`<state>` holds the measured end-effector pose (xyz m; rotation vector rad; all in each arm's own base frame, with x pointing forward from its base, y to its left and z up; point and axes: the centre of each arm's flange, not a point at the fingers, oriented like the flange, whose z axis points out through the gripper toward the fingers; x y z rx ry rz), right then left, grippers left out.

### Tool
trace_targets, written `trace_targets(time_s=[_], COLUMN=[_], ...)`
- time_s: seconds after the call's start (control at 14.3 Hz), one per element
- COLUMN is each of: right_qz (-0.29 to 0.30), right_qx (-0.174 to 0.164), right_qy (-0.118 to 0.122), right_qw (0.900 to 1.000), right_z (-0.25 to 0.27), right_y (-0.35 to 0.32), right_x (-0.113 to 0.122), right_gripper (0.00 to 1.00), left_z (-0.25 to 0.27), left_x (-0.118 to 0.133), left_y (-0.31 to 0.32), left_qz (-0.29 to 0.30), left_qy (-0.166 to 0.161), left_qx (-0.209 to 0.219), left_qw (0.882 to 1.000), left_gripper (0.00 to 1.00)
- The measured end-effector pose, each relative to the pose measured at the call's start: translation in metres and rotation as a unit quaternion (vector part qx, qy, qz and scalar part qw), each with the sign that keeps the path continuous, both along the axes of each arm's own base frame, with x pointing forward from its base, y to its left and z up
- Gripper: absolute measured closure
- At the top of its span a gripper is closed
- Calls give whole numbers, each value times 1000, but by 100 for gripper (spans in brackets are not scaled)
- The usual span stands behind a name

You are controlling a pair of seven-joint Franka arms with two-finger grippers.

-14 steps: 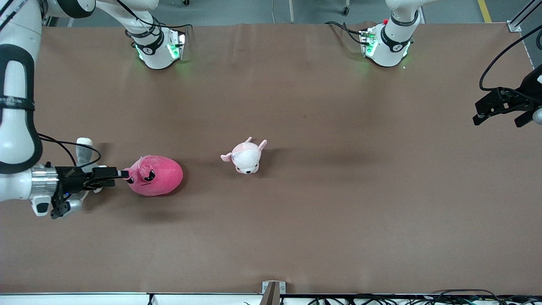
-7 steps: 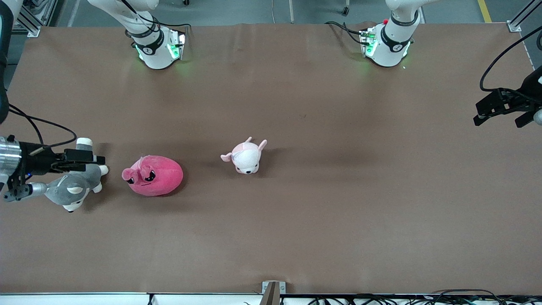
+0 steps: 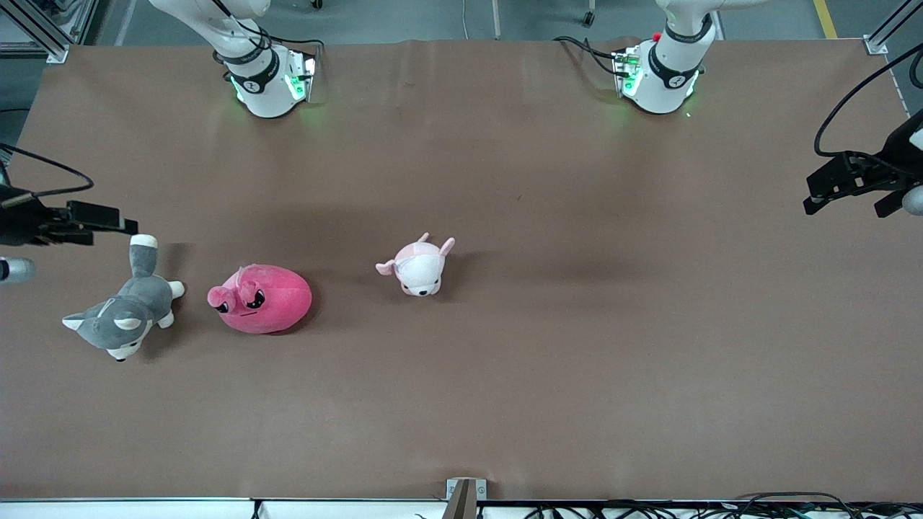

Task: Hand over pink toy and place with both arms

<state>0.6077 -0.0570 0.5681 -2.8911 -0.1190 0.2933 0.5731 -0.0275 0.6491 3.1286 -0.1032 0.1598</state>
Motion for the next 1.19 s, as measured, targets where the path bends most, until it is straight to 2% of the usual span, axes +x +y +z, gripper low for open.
trace_targets(time_s=[0.07,0.14,0.35,0.42,0.7,0.91,1.19], right_qz=[-1,-4,-27,-36,-89,-91,-93], right_qx=[-24,-40,-70,-76,-92,-91,-92], right_qy=[-7,-27,-118,-129,-121,-108,-111], right_qw=[1000,999,990,988,984,986,985], right_z=[6,13,23,22,21,36,52], right_y=[-6,-10,-24,-32,-50,-39,-15], right_x=[-2,0,17,19,14,2,-7], right_gripper=[0,0,0,0,0,0,0], left_z=[0,0,0,0,3,2,-1], left_x=[0,0,0,0,0,-1,-7], left_y=[0,0,1,2,3,3,8], left_qz=[0,0,1,2,3,3,11], left_qy=[0,0,0,0,-2,2,10], left_qx=[0,0,0,0,0,0,1], left_qw=[1000,1000,1000,1000,1000,1000,1000], left_gripper=[0,0,0,0,0,0,0])
